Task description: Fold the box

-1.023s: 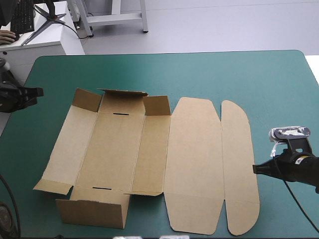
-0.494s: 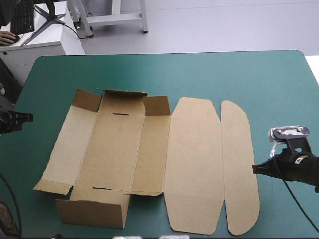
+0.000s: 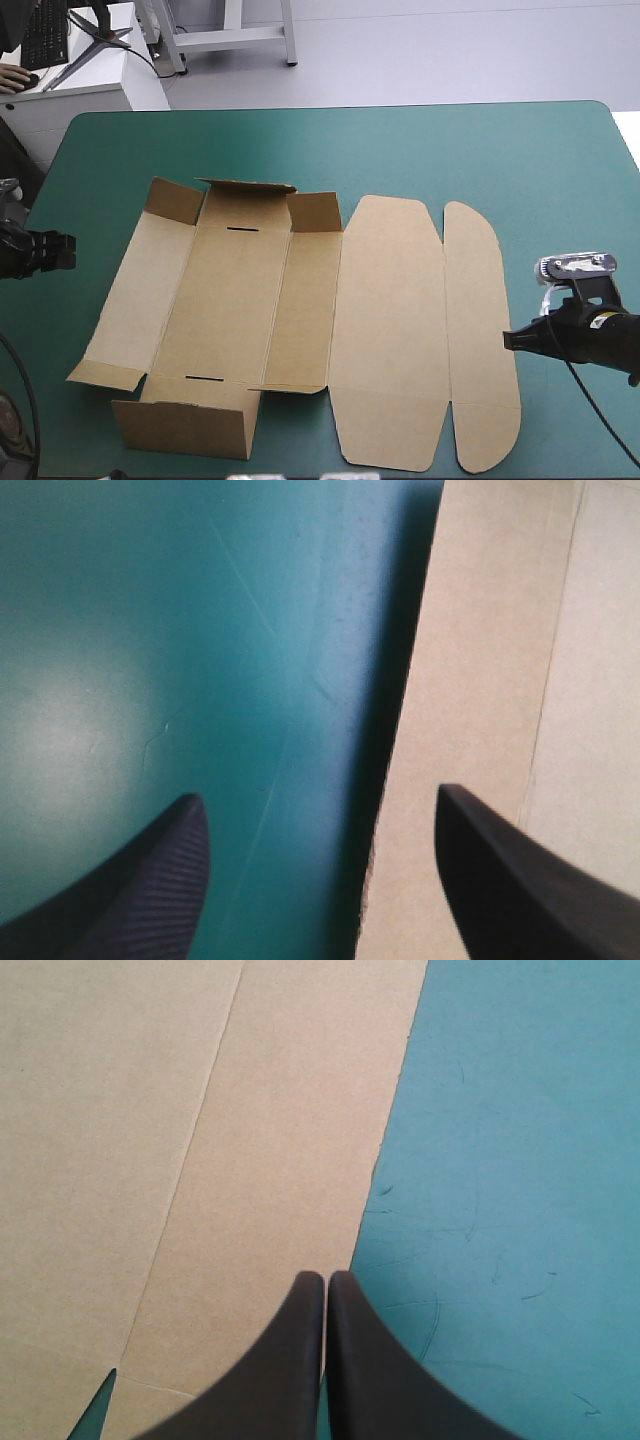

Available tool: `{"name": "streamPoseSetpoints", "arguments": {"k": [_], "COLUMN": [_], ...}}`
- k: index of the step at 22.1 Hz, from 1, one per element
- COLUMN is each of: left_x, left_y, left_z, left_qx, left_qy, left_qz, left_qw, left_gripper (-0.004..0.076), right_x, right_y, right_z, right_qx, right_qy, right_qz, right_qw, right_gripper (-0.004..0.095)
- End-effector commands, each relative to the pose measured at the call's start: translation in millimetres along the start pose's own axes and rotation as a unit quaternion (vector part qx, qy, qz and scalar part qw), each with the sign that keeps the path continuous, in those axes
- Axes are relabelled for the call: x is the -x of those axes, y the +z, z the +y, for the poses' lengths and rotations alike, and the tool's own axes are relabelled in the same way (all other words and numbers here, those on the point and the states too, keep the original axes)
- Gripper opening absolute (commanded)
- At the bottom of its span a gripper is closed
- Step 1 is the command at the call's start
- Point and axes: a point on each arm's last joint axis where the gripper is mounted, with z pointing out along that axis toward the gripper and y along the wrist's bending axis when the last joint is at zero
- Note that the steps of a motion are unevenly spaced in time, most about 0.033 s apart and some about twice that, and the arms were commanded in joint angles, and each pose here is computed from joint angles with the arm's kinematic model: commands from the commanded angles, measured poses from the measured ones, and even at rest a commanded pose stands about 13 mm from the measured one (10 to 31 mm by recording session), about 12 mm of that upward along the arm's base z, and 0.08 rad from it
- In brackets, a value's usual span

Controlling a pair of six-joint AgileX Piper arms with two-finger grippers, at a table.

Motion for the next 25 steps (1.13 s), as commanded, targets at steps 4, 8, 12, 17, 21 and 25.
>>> {"name": "streamPoseSetpoints", "arguments": {"k": [4,8,12,17,21,25], "left_x": [-12.9,-32.6,-51.4,-49.8,-55.0,-60.5], "left_y": [24.7,53.5,79.7,87.7,95.6,99.8], "left_z": [-5.3,-6.4,-3.9,-10.6,-14.7,-17.5], "left_qx": [-0.066,-0.102,-0.124,-0.185,-0.224,-0.236], "left_qy": [0.015,0.048,0.060,0.035,0.013,0.004], "left_qz": [0.038,0.059,0.097,0.097,0.112,0.117], "left_qw": [0.997,0.992,0.986,0.977,0.968,0.965], "left_gripper": [0.0524,0.0524,0.0524,0.0517,0.0517,0.0517], "right_x": [7.2,7.8,6.8,6.9,7.5,7.5], "right_y": [-5.9,-5.9,-5.9,-5.9,-5.9,-5.9], "right_z": [-0.5,-0.7,-0.4,-0.2,-0.4,-0.4], "right_qx": [-0.002,-0.003,-0.001,0.000,-0.001,-0.002], "right_qy": [-0.002,-0.002,-0.004,-0.004,-0.005,-0.005], "right_qz": [-0.028,-0.031,-0.026,-0.026,-0.030,-0.030], "right_qw": [1.000,1.000,1.000,1.000,1.000,1.000], "right_gripper": [-0.0005,-0.0005,-0.0005,-0.0005,-0.0005,-0.0005]}}
